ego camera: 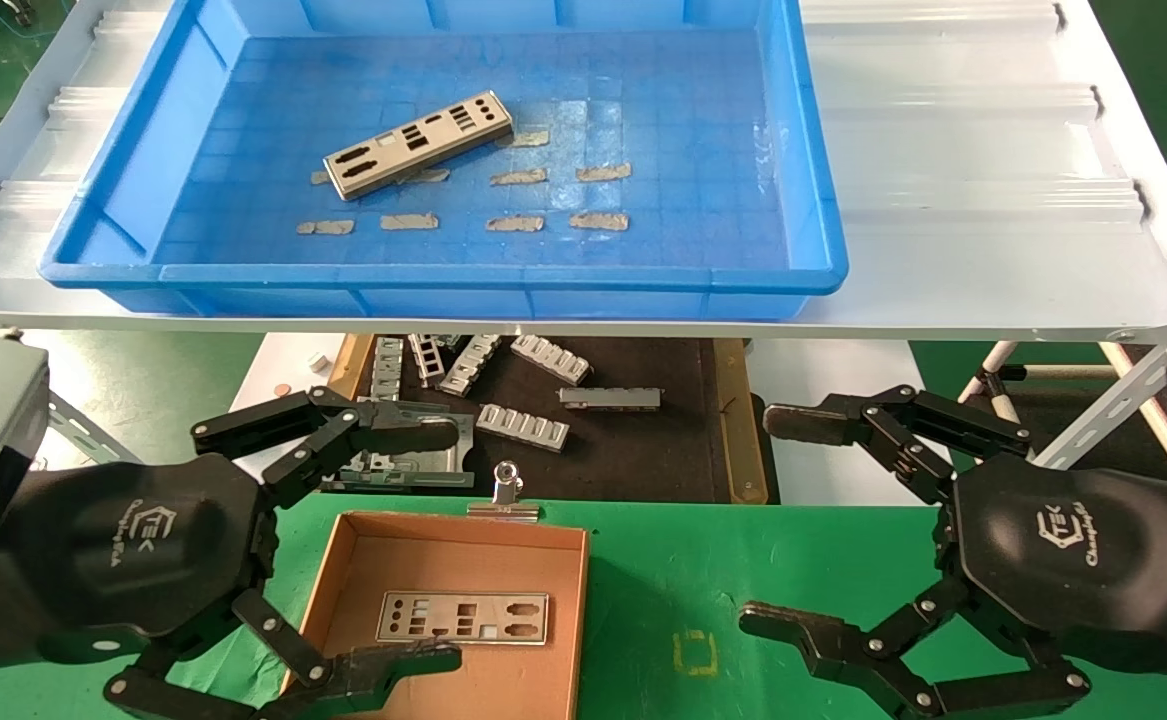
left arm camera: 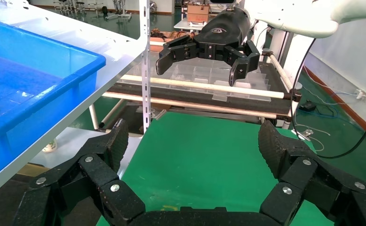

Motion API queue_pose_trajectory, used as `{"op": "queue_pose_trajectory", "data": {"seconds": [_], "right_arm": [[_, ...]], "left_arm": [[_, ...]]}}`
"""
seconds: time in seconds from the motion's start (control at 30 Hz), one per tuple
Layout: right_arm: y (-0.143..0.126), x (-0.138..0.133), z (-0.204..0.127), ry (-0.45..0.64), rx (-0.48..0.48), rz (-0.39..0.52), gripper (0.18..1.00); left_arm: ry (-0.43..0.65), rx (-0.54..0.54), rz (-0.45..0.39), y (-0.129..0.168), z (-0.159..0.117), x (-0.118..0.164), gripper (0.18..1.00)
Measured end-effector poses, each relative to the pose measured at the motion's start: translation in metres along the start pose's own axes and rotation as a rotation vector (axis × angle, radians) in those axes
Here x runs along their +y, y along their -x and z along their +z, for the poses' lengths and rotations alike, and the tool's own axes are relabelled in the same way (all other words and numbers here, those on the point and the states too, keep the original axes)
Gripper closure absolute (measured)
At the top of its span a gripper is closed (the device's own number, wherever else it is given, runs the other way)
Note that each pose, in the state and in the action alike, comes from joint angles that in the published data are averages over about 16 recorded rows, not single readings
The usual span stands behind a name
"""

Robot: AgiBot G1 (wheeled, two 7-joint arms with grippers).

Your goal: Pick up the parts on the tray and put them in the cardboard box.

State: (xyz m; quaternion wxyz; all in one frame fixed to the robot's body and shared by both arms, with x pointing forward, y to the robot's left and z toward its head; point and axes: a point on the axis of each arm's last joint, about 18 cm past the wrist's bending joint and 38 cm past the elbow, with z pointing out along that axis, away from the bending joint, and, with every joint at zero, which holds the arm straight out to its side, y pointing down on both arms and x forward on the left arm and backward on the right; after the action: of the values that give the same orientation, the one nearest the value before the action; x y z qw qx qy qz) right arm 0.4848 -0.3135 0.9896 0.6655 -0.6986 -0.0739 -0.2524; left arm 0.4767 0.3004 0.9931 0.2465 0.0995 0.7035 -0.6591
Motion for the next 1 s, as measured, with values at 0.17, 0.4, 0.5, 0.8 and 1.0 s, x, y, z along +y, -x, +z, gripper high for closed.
{"op": "queue_pose_trajectory", "data": {"seconds": [0.17, 0.4, 0.5, 0.8, 1.0], "right_arm": [[0.0, 0.0, 0.0, 0.0, 0.0, 0.0, 0.183], [0.0, 0.0, 0.0, 0.0, 0.0, 0.0, 0.209], [0.0, 0.0, 0.0, 0.0, 0.0, 0.0, 0.237], [0.0, 0.0, 0.0, 0.0, 0.0, 0.0, 0.355], [0.0, 0.0, 0.0, 0.0, 0.0, 0.0, 0.478]], "left_arm": [[-0.011, -0.041, 0.011, 0.011, 0.0, -0.003, 0.184], [-0.049, -0.173, 0.032, 0.053, 0.002, -0.014, 0.184], [-0.062, -0.246, 0.04, 0.079, 0.004, -0.02, 0.184], [-0.043, -0.408, 0.048, 0.157, 0.018, -0.033, 0.184], [0.013, -0.457, 0.047, 0.192, 0.028, -0.035, 0.184]]}}
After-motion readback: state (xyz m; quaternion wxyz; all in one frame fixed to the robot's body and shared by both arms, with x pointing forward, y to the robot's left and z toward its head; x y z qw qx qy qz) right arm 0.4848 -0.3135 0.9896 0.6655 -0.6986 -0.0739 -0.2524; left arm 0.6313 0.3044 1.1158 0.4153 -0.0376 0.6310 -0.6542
